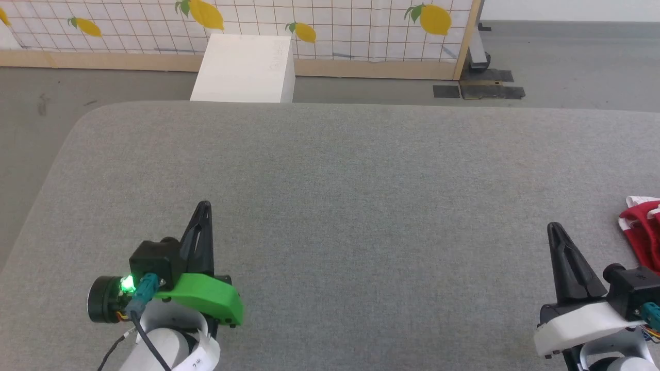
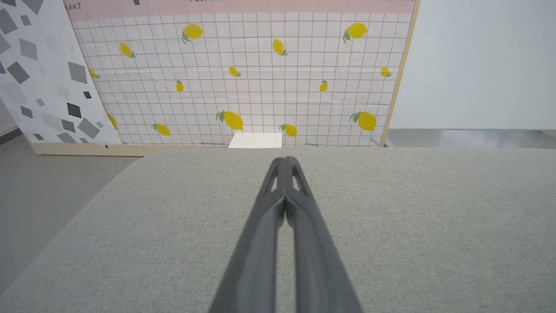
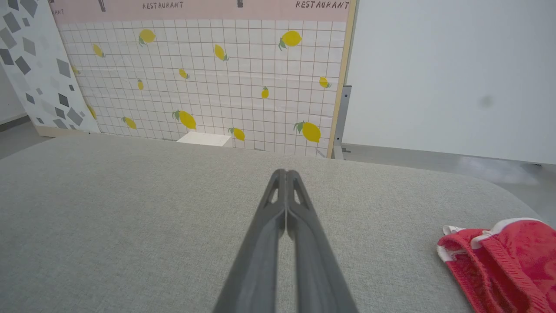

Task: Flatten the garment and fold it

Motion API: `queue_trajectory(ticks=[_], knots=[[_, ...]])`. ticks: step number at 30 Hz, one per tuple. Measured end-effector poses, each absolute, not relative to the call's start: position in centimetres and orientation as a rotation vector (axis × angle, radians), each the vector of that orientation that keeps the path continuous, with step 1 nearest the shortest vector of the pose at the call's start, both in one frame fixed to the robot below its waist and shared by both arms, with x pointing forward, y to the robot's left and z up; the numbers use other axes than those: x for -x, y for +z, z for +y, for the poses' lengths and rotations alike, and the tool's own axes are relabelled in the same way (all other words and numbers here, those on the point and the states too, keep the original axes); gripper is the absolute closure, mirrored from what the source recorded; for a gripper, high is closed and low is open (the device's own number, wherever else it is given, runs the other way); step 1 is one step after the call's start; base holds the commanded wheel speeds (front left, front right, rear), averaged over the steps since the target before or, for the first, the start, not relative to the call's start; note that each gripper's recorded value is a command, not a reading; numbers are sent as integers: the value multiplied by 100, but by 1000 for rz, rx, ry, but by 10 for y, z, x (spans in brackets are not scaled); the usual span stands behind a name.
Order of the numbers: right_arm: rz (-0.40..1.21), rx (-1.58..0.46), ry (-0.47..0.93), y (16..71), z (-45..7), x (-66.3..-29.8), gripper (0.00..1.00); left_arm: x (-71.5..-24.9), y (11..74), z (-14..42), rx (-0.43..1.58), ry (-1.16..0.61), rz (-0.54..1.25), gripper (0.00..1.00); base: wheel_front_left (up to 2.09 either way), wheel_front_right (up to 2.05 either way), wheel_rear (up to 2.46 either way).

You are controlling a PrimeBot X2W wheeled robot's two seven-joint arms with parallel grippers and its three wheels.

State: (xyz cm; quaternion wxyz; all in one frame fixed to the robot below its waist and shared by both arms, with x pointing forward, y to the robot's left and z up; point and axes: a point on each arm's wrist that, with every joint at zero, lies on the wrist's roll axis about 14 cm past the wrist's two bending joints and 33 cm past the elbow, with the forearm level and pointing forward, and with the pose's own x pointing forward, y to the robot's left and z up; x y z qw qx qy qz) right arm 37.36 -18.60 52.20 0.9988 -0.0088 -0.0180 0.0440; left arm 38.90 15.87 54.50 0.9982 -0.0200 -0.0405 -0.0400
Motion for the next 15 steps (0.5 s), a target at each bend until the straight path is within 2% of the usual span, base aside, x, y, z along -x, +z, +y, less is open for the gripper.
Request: queue_trajectory(ticks=[15], knots=[[-33, 20, 96, 524, -181, -374, 100, -389, 550, 160, 30, -70, -97, 100, 0, 0, 0]])
